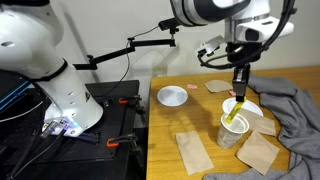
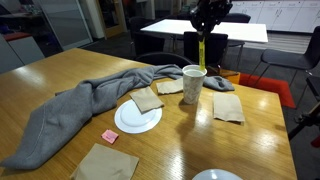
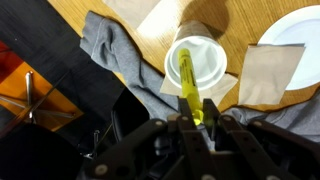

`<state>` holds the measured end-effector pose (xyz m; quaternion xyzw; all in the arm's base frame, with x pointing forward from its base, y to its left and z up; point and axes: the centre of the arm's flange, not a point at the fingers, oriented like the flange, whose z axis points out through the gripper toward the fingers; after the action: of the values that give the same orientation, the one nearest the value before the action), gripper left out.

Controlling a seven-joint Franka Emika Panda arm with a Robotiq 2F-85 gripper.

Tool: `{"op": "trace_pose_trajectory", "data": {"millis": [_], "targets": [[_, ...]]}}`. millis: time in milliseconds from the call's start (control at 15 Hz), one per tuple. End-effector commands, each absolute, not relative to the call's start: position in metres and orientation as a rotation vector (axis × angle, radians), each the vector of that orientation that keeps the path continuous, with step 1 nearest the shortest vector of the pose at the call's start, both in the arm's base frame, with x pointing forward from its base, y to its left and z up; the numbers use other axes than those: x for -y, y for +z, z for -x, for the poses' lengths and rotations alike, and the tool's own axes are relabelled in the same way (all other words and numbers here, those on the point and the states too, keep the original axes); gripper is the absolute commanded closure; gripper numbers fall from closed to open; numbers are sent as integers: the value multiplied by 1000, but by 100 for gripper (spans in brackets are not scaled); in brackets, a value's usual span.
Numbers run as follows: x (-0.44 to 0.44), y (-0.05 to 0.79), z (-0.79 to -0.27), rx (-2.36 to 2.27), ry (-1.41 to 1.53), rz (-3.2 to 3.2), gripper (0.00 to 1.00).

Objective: Put the yellow sharpie on the table

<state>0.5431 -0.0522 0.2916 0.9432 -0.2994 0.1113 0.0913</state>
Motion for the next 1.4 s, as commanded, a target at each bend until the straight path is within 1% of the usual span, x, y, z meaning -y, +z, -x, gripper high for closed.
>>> {"op": "trace_pose_trajectory", "data": {"millis": [0,267,467,933,1333], "targets": [[37,348,-515,791,418,-2805,95],[13,380,-507,564,501,-2891,95],[-8,392,-502,385,481,-2989,95],[-38,383,-499,-108,250,-3216,95],[-46,356,-497,-435,21,-3237,95]]}}
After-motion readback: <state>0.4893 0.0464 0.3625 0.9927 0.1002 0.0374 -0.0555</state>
